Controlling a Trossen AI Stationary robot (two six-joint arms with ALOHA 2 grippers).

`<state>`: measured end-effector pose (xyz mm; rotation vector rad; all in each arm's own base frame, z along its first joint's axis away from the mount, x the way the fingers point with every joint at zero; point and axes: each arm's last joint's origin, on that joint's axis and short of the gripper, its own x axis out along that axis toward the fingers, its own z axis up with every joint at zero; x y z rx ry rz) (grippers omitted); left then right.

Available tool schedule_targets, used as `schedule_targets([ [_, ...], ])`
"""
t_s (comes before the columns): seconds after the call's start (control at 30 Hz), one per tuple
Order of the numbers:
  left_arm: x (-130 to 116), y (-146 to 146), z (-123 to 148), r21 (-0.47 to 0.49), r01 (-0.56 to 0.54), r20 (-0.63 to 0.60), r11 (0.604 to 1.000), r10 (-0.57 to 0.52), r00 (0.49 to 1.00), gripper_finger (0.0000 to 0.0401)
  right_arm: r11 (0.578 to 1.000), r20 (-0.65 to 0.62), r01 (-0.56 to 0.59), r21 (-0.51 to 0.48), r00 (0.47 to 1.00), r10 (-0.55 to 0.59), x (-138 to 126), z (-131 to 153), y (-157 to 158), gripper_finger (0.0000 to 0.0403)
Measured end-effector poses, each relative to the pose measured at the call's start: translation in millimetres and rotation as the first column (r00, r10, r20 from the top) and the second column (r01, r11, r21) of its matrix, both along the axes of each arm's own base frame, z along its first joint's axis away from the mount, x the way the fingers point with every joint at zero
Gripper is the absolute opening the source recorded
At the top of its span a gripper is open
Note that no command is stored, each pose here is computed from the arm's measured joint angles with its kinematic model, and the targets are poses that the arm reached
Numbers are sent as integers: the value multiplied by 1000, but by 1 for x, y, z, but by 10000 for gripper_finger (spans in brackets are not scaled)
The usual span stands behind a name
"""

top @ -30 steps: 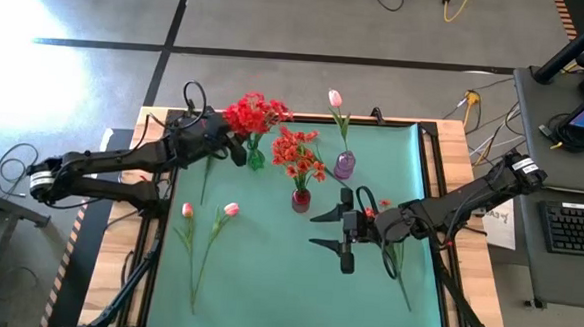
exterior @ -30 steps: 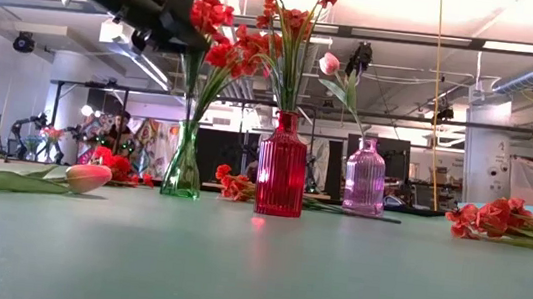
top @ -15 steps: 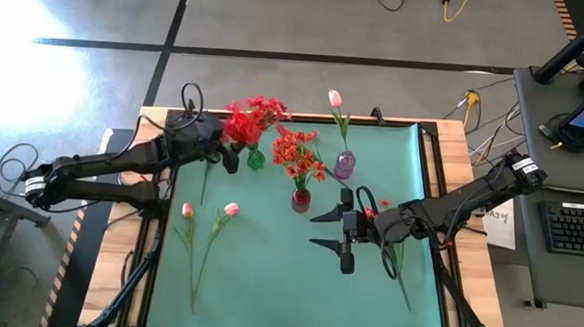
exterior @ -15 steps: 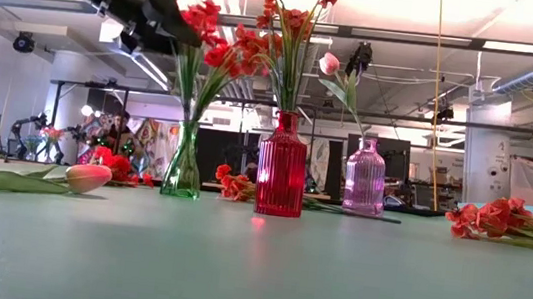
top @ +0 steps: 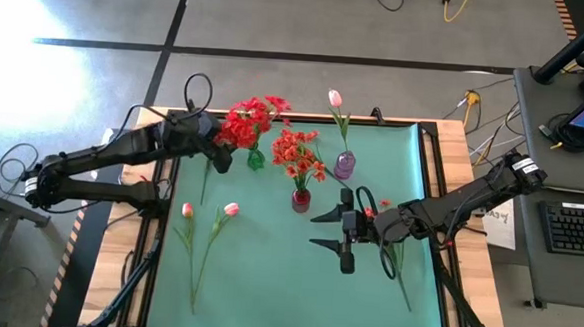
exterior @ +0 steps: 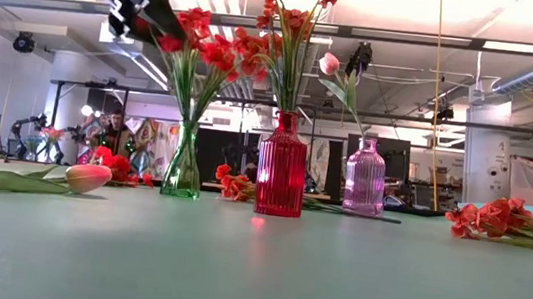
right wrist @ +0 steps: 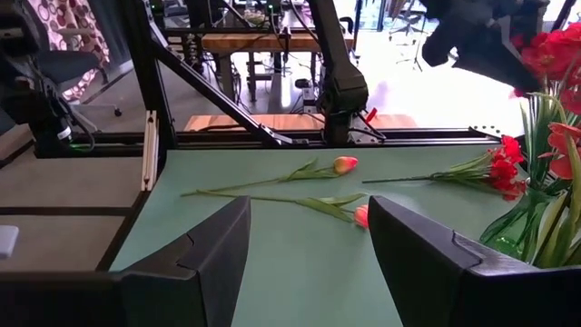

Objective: Sort flowers into vase by color
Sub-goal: Put the red flowers into the green vase, then put the orange flowers into the red vase

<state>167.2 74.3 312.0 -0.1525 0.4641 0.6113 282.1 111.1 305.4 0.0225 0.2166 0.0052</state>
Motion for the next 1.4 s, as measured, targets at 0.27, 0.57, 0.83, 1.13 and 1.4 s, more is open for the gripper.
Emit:
schedule_targets([
  [0.27,-8,-3,23,-37,-6,-44,999,5,999,281,1000,-1,0,-1,1000,0,0,0,0,217],
  [0.57,-18,-8,51,-89,-28,-25,996,26,999,282,1000,-6,1,3,1000,-1,0,-1,0,217],
  [0.83,-42,-27,84,-376,96,23,921,-94,995,282,994,-244,36,106,970,-9,-8,5,-1,217],
  [1.13,-70,-57,115,-520,172,73,837,-158,985,281,948,-641,203,247,767,3,-37,-7,0,215],
  [1.4,-38,-85,100,-521,332,198,786,-267,943,281,827,-825,515,227,552,-117,-61,-20,-1,216],
])
